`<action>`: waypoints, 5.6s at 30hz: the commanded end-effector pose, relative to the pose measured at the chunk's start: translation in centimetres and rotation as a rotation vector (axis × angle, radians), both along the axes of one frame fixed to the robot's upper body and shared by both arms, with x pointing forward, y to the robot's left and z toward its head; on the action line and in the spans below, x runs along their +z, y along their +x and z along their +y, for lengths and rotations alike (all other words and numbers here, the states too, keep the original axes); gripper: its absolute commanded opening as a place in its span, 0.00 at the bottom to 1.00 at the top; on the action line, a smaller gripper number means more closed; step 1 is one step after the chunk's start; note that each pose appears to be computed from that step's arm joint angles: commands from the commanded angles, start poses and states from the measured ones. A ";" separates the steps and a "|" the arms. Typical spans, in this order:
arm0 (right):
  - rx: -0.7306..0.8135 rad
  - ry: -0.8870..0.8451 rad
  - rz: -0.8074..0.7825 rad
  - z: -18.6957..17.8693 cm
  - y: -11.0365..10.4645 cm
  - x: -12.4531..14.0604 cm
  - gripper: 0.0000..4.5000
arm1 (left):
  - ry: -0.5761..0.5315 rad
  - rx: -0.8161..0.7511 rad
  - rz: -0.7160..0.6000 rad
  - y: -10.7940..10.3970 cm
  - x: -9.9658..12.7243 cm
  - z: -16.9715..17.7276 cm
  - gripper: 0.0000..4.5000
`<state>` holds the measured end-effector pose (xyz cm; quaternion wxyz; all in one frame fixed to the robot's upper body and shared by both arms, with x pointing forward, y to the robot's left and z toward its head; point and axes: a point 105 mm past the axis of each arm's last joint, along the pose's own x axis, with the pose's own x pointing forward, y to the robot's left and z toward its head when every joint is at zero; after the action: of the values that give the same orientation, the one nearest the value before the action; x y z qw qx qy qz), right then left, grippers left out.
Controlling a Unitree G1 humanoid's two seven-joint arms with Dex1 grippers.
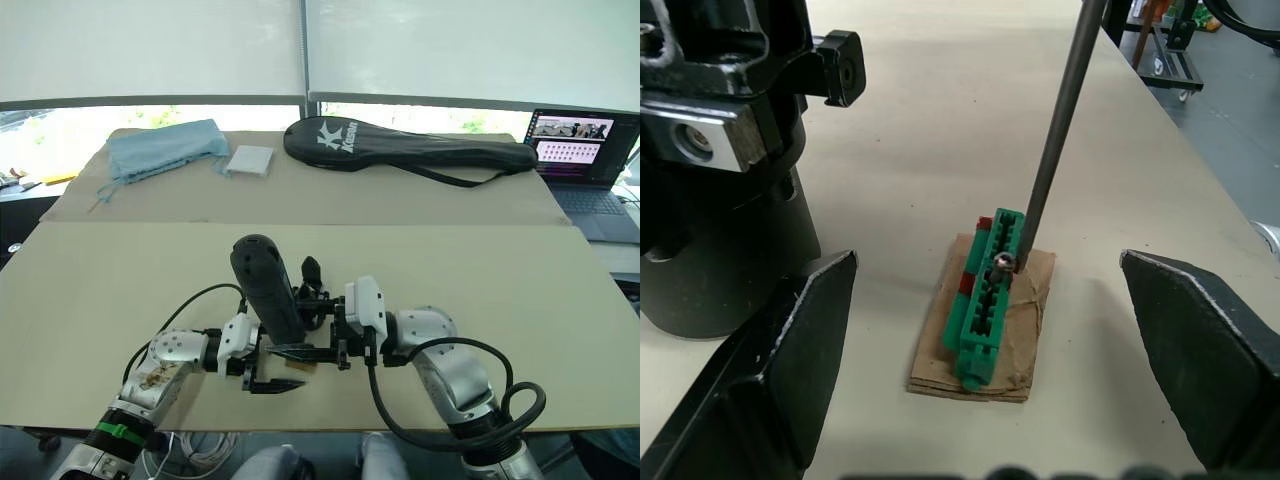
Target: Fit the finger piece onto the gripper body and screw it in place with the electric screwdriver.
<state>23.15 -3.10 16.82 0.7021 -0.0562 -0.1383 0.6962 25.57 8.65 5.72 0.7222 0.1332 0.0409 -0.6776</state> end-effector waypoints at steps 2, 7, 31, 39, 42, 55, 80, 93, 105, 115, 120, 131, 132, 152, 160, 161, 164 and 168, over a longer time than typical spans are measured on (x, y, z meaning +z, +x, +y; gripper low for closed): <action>-0.001 0.046 -0.072 -0.1 -0.1 1.7 0.43 | 0.032 -0.019 0.077 -1.0 -1.8 -0.5 0.99; 0.002 0.046 -0.065 -0.1 -0.1 1.6 0.43 | 0.034 -0.018 0.077 -1.0 -1.8 -0.5 0.99; 0.006 0.100 -0.091 -0.5 -0.1 3.1 0.43 | 0.033 -0.016 0.077 -1.0 -1.9 -0.5 0.99; -0.001 0.079 -0.073 -0.3 0.0 2.5 0.43 | 0.033 -0.017 0.076 -1.0 -1.9 -0.5 0.99; -0.004 0.076 -0.072 -0.3 0.0 2.3 0.43 | 0.034 -0.017 0.077 -1.0 -1.9 -0.5 0.99; 0.001 0.075 -0.064 -0.1 -0.1 2.1 0.43 | 0.034 -0.011 0.078 -0.9 -1.9 -0.5 0.99; 0.004 0.067 -0.047 0.0 -0.1 1.7 0.43 | 0.034 -0.008 0.083 -1.1 -2.0 -0.4 0.99; 0.002 0.063 -0.042 0.0 -0.1 1.5 0.43 | 0.037 -0.008 0.083 -1.2 -2.0 -0.3 0.99; 0.000 0.061 -0.035 0.0 0.0 1.4 0.43 | 0.041 -0.005 0.089 -1.2 -2.5 -0.1 0.99; -0.005 0.058 -0.040 0.0 0.2 1.5 0.43 | 0.042 -0.002 0.091 -1.3 -3.1 0.1 0.99; -0.005 0.057 -0.040 0.0 0.3 1.5 0.43 | 0.042 -0.001 0.091 -1.3 -3.2 0.1 0.99; -0.004 0.053 -0.039 0.2 0.4 1.5 0.43 | 0.042 0.000 0.090 -1.4 -3.2 0.2 0.99; -0.004 0.052 -0.039 0.2 0.3 1.5 0.43 | 0.041 0.000 0.090 -1.4 -3.2 0.2 0.99; -0.010 0.005 0.004 0.1 0.3 0.3 0.43 | 0.037 -0.002 0.080 -1.2 -2.5 -0.1 0.99; 0.003 0.042 -0.037 -0.1 0.3 1.7 0.43 | 0.024 0.006 0.070 -1.0 -1.9 -0.1 0.99; 0.011 0.053 -0.039 -0.1 0.2 1.9 0.43 | 0.007 0.003 0.058 -1.0 -1.6 -0.1 0.99; 0.027 0.073 -0.049 0.0 -0.1 2.5 0.43 | -0.054 0.006 0.021 -0.9 -0.5 -0.1 0.99; 0.040 0.079 -0.058 0.0 -0.3 2.8 0.43 | -0.067 0.017 -0.001 -0.8 0.1 0.5 0.99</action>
<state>23.64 -3.03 17.18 0.7024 -0.0431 -0.1370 0.6971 25.23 9.12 5.88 0.7374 0.1105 0.0178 -0.6661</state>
